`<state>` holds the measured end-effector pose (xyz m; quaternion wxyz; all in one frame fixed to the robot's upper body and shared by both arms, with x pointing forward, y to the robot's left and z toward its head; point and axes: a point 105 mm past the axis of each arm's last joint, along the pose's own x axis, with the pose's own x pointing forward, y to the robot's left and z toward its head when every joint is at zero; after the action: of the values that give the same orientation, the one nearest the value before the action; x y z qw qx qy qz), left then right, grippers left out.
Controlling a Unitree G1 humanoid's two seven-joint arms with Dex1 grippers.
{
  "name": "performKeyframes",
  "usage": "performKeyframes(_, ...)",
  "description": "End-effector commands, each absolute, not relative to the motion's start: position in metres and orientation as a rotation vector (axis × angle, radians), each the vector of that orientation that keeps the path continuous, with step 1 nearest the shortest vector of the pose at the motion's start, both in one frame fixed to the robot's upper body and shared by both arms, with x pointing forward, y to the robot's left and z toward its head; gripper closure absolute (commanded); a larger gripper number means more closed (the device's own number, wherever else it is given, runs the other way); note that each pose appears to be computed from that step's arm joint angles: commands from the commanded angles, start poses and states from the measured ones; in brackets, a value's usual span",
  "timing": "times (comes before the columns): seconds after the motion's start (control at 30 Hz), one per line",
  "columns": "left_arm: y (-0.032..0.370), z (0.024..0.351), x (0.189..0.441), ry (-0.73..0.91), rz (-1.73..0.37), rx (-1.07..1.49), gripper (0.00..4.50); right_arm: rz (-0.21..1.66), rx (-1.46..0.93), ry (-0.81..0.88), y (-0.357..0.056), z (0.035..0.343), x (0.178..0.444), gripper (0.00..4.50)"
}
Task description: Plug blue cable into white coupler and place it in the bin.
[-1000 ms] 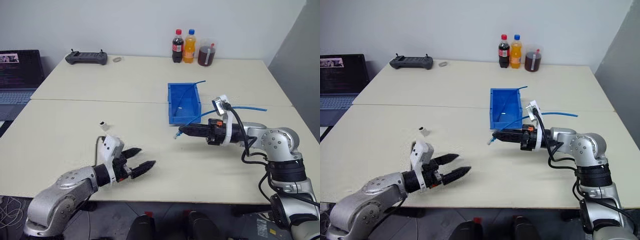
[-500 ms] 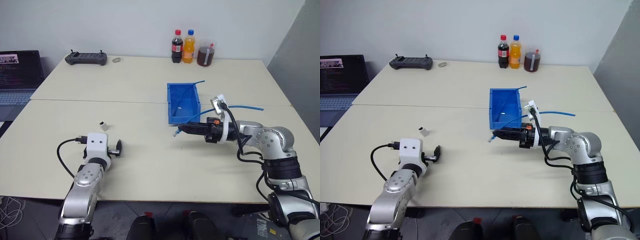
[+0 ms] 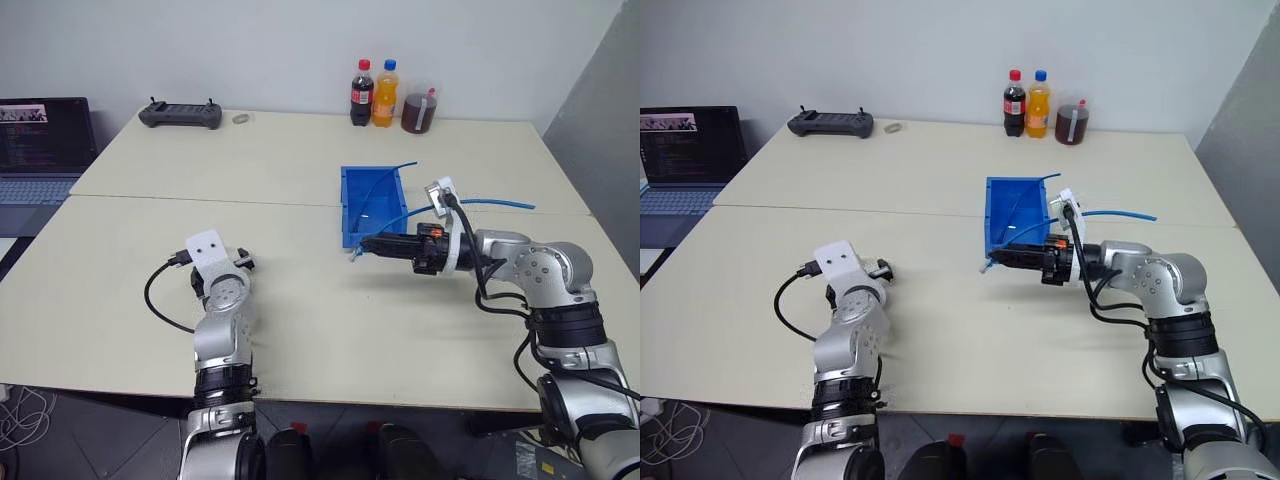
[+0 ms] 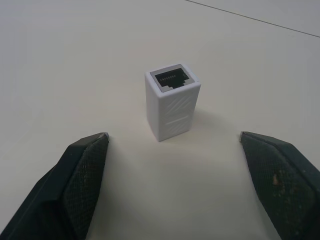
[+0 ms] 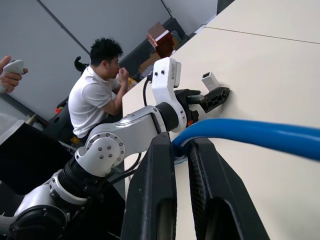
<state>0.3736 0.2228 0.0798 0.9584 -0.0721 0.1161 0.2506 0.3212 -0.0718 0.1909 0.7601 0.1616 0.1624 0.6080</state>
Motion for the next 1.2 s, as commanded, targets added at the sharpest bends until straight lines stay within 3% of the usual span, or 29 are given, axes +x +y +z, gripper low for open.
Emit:
performKeyframes(0.03,0.223,0.075,0.380,0.260,0.554,-0.156,0.55,1.310,0.314,0.290,-0.079,0.203,0.323,4.41)
performKeyframes(0.5,0.239,0.078,0.388,0.234,0.638,-0.172,3.41,1.290,0.317,0.278,-0.082,0.203,0.324,4.41)
performKeyframes(0.57,0.237,0.077,0.387,0.239,0.641,-0.180,3.68,1.288,0.318,0.277,-0.082,0.203,0.324,4.41)
performKeyframes(0.77,0.233,0.080,0.389,0.233,0.608,-0.161,3.68,1.285,0.319,0.277,-0.082,0.203,0.325,4.41)
performKeyframes(0.9,0.224,0.092,0.389,0.220,0.349,-0.005,3.68,1.280,0.288,0.276,-0.081,0.202,0.324,4.41)
performKeyframes(1.0,0.200,0.093,0.378,0.252,-0.054,0.125,3.68,1.280,0.224,0.274,-0.083,0.200,0.322,4.41)
performKeyframes(1.2,0.141,0.107,0.317,0.243,-0.880,0.218,3.68,1.305,0.134,0.231,-0.074,0.202,0.319,4.41)
